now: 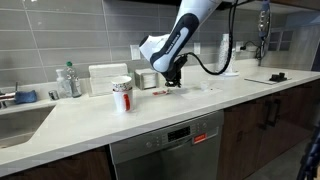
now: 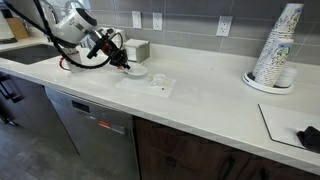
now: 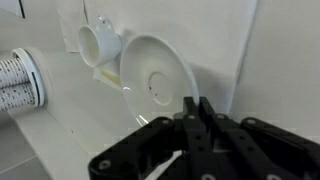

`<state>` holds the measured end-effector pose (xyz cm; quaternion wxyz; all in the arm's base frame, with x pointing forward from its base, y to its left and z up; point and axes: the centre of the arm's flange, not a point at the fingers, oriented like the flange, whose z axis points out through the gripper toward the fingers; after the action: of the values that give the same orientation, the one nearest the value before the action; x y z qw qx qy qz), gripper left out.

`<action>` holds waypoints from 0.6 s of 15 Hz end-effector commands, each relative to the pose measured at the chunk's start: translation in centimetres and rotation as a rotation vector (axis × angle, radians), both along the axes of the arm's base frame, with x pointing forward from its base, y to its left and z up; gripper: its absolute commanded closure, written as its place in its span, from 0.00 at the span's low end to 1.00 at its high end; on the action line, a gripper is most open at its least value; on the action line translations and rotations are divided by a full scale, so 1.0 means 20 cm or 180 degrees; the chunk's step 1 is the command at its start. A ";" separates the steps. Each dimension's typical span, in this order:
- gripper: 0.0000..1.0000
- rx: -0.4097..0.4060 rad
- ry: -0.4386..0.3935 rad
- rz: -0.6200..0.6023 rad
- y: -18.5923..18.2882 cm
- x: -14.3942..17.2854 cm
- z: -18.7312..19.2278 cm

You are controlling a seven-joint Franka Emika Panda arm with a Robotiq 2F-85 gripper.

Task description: Pour the contents of the white plate into the white mug

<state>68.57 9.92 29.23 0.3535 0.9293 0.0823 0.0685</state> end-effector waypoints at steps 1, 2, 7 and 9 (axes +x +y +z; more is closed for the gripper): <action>0.98 -0.0088 -0.0004 -0.0016 0.02 0.10 -0.07; 0.98 -0.0083 0.0001 -0.0014 0.02 0.11 -0.08; 0.98 -0.0095 0.0069 -0.0007 0.03 0.14 -0.16; 0.98 -0.0091 0.0084 0.0004 0.03 0.15 -0.18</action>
<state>70.49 10.47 26.14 0.3575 0.9277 0.0855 0.0646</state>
